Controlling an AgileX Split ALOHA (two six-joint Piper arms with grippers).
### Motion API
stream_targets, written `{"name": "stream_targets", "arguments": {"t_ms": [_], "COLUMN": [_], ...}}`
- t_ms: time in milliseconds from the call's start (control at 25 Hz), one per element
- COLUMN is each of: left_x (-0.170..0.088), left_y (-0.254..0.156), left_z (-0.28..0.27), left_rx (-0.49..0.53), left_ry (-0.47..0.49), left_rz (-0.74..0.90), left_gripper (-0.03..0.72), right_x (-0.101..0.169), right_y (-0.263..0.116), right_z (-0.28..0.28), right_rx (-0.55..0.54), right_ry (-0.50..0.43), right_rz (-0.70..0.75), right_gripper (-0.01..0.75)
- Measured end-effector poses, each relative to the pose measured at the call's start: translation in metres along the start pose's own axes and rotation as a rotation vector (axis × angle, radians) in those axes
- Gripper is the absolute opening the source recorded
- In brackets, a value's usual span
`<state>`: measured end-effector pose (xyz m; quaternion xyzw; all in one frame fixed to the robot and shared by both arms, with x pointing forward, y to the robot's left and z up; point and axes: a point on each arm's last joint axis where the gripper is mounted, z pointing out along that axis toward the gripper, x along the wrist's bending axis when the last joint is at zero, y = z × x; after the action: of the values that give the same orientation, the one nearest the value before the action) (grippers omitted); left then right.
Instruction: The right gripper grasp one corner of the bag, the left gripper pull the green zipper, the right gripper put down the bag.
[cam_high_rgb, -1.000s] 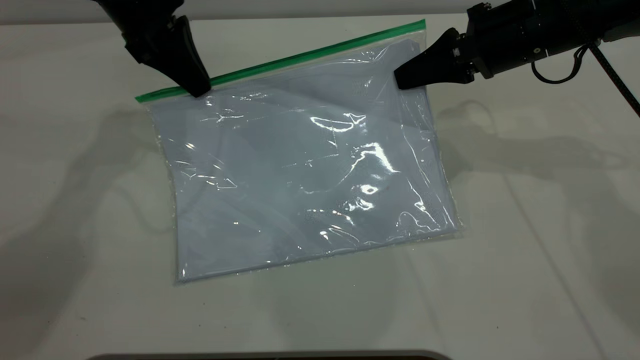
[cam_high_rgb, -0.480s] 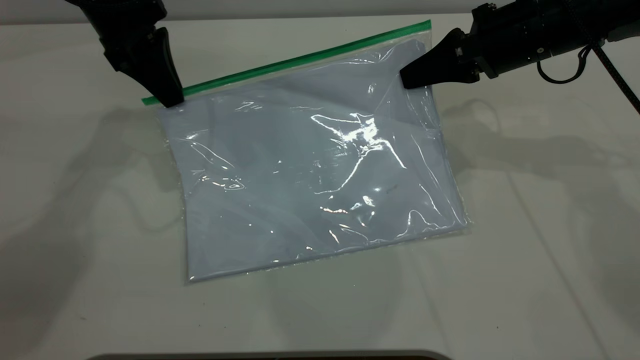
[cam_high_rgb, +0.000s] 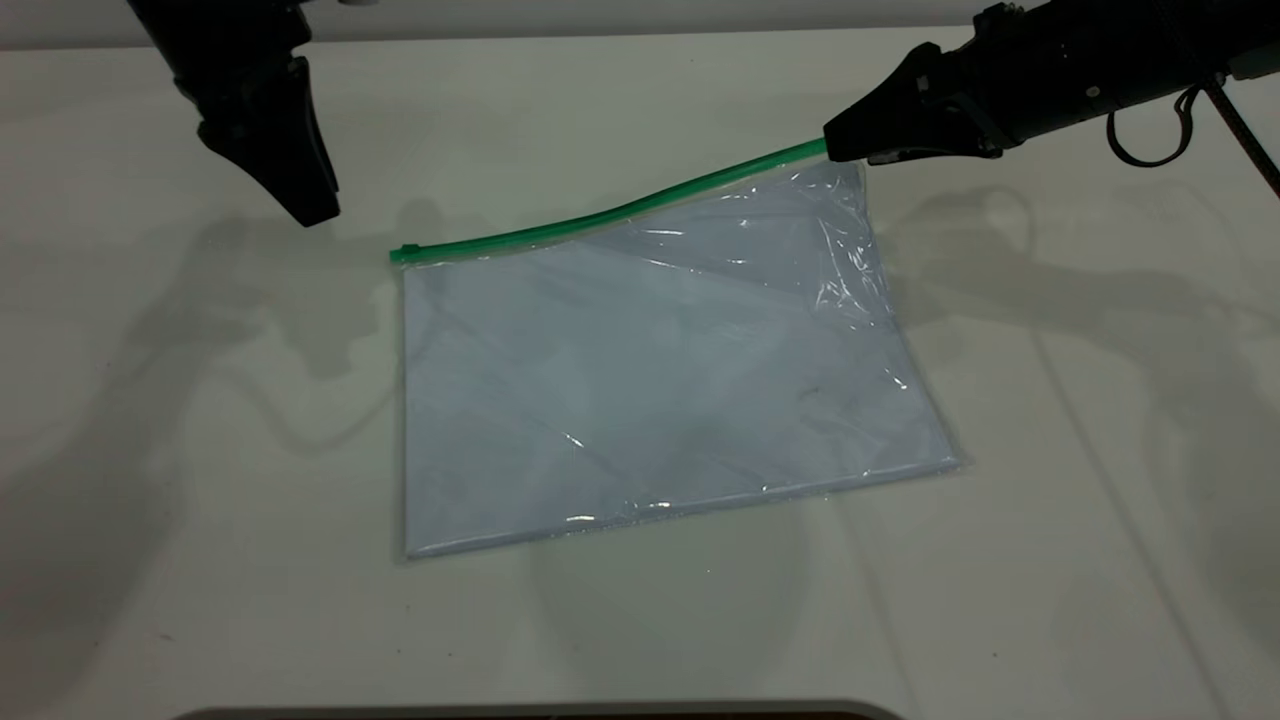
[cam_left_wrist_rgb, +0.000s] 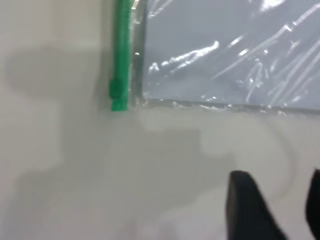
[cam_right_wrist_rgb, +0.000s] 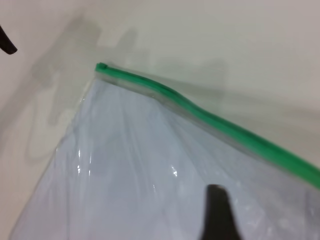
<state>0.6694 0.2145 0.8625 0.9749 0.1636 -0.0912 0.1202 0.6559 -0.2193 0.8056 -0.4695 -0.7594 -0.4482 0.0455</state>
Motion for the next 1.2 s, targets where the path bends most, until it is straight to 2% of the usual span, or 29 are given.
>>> {"name": "stream_targets", "arguments": {"t_ms": [80,200,360,520,680,880,1040,1200], "left_x": [0.002,0.007,0.009,-0.009,-0.044,-0.096,-0.143,-0.198], "left_y": [0.001,0.007,0.021,0.032,0.032,0.021,0.007,-0.017], "left_z": [-0.001,-0.013,-0.068,-0.154,-0.236,-0.308,-0.343,-0.351], "left_rx": [-0.009,-0.028,-0.063,-0.121,-0.207,-0.345,-0.465,-0.499], "left_ry": [0.023,0.063,0.182,0.327,0.503,0.680,0.728,0.730], "left_rz": [-0.074,-0.219,-0.371,-0.520,-0.630,-0.738,-0.829,-0.866], "left_gripper": [0.473,0.561,0.581,0.581,0.582,0.582,0.582,0.582], "right_x": [-0.003,-0.003,0.019,0.069,0.136,0.219,0.277,0.324], "right_y": [0.002,0.019,0.064,0.113,0.140,0.136,0.113,0.074], "right_z": [-0.002,-0.017,-0.063,-0.134,-0.209,-0.290,-0.341,-0.376], "right_rx": [0.005,0.006,-0.060,-0.172,-0.277,-0.352,-0.391,-0.392], "right_ry": [-0.052,-0.173,-0.285,-0.344,-0.388,-0.436,-0.466,-0.468], "right_rz": [0.024,0.012,-0.034,-0.095,-0.151,-0.232,-0.286,-0.296], "right_gripper": [0.648,0.670,0.628,0.586,0.579,0.578,0.578,0.578]}}
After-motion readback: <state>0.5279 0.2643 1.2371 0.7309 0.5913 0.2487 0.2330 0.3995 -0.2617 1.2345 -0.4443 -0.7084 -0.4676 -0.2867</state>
